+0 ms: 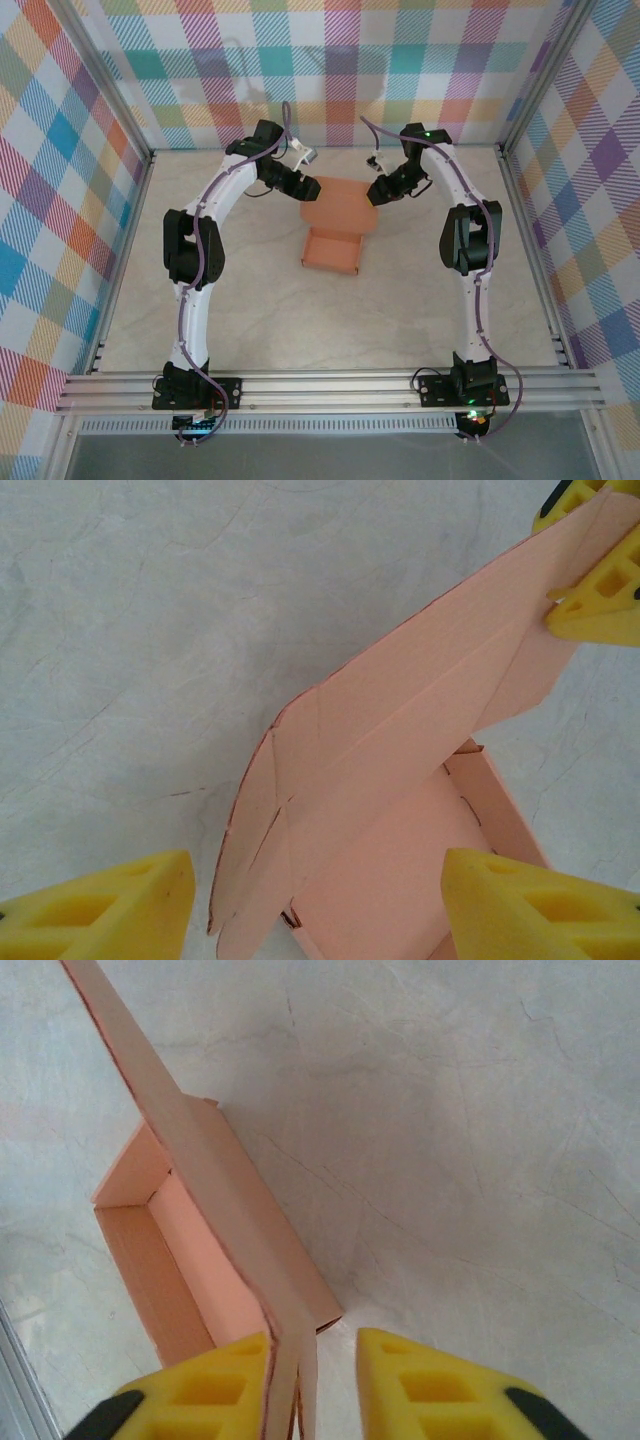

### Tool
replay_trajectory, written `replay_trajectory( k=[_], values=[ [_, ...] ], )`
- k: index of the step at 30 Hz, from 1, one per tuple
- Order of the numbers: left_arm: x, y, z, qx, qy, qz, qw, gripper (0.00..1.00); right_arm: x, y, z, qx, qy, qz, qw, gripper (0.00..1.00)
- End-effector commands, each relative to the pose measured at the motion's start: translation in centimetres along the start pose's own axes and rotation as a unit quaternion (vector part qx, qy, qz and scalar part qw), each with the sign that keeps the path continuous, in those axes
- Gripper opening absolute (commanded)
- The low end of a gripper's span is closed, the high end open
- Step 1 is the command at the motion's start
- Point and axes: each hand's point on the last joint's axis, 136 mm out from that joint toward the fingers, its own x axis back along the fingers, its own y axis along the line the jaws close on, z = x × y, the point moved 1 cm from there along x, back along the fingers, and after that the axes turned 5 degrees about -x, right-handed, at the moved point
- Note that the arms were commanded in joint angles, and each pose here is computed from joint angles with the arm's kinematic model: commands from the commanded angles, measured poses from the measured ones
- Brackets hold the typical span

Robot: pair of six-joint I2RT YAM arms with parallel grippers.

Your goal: Fold the paper box

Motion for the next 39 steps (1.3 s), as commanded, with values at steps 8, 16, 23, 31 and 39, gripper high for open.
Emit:
replay_trajectory(
  k=[8,16,23,31,39],
  values=[
    [0.5,0.2,0.1,-0.002,-0.001,0.008,1.000,0.66,1.8,2.1,-0.2,0.019,-0.010,-0.008,1.000,0.05],
    [0.7,0.9,0.1,-0.010,0.005,-0.010,1.000,0.65,1.8,2.6,0.1,0.041,-0.003,0.004,0.999,0.00],
    [0.9,0.7,1.4,-0.027,0.027,0.008,0.999,0.45,2.4,3.1,0.0,0.064,-0.010,0.012,0.998,0.00],
    [0.4,0.8,2.5,-0.040,0.047,0.016,0.998,0.37,2.2,3.4,0.0,0.070,-0.011,0.000,0.997,0.00],
    [0.1,1.6,2.4,-0.032,0.048,-0.001,0.998,0.34,2.1,3.7,0.0,0.075,-0.009,-0.005,0.997,0.00]
  ],
)
